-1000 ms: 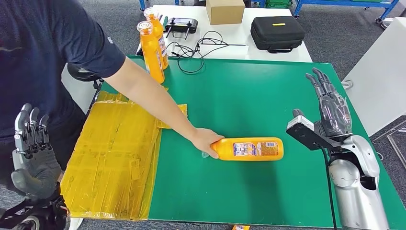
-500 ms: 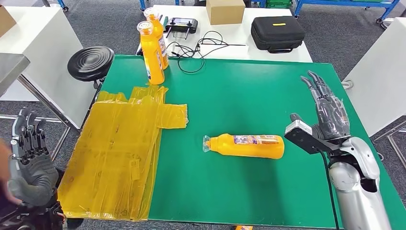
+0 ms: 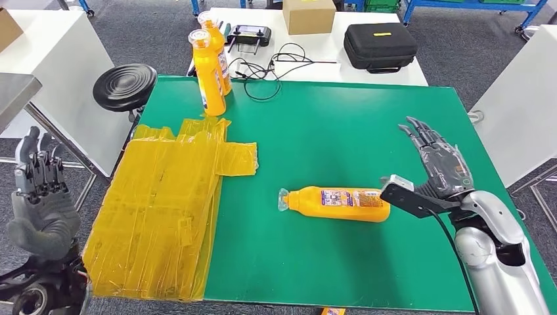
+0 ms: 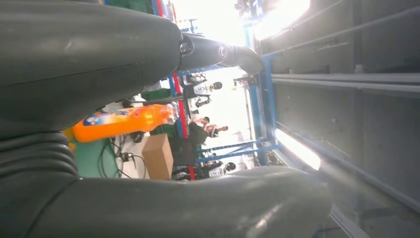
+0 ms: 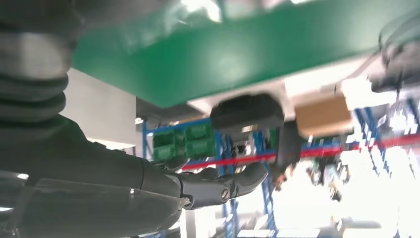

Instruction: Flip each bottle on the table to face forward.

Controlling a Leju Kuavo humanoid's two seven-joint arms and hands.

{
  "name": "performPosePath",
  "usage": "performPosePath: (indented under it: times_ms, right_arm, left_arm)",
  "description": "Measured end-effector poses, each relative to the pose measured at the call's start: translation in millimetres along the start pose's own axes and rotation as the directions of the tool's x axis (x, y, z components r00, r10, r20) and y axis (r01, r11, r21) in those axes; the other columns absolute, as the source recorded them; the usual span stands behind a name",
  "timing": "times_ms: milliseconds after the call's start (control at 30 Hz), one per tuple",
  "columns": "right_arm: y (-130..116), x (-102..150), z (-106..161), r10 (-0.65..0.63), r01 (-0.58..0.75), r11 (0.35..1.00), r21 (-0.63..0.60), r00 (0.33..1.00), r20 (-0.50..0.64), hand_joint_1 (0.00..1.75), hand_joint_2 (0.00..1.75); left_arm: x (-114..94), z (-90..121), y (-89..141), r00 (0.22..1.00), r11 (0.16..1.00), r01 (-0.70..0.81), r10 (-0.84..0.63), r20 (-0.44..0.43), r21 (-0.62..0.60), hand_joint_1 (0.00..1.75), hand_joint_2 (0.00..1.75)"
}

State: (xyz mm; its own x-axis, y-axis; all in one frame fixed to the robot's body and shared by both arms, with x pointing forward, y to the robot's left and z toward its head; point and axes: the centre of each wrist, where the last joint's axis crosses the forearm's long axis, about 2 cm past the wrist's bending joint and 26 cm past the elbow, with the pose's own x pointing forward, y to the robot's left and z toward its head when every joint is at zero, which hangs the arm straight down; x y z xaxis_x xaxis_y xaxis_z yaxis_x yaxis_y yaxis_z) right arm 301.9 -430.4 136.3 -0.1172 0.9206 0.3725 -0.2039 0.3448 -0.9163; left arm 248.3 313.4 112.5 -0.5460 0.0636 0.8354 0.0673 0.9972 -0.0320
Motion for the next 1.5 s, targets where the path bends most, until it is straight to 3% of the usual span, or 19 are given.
performPosePath:
  times_ms: [133, 267, 567, 1167, 1500]
  right_arm:
    - [-5.6, -9.1, -8.8, 0.043, -0.044, 0.993, 0.107, 0.999, 0.009, 0.00, 1.75]
    - [-6.8, -11.2, -33.8, 0.097, -0.099, 0.982, 0.162, 0.995, 0.024, 0.00, 1.75]
    - [23.1, 21.6, -85.0, 0.118, -0.128, 0.955, 0.266, 0.992, 0.053, 0.00, 1.75]
    - [42.5, 58.3, -117.6, 0.086, -0.136, 0.905, 0.402, 0.986, 0.139, 0.00, 1.75]
    - [43.0, 51.1, -111.9, -0.037, -0.051, 0.891, 0.451, 0.982, 0.183, 0.00, 1.75]
  left_arm:
    - [-9.2, -24.5, -1.1, 1.000, 1.000, -0.009, 0.009, 0.008, -0.015, 0.00, 0.00]
    - [-13.5, -39.0, -4.3, 1.000, 1.000, -0.008, 0.009, 0.016, -0.016, 0.00, 0.00]
    - [-17.1, -57.3, -15.3, 1.000, 0.999, -0.011, 0.012, 0.023, -0.042, 0.00, 0.00]
    - [-19.9, -58.6, -16.3, 1.000, 1.000, -0.014, 0.014, 0.009, -0.028, 0.00, 0.00]
    - [-17.1, -38.2, -8.6, 1.000, 1.000, -0.002, 0.002, -0.009, 0.008, 0.00, 0.00]
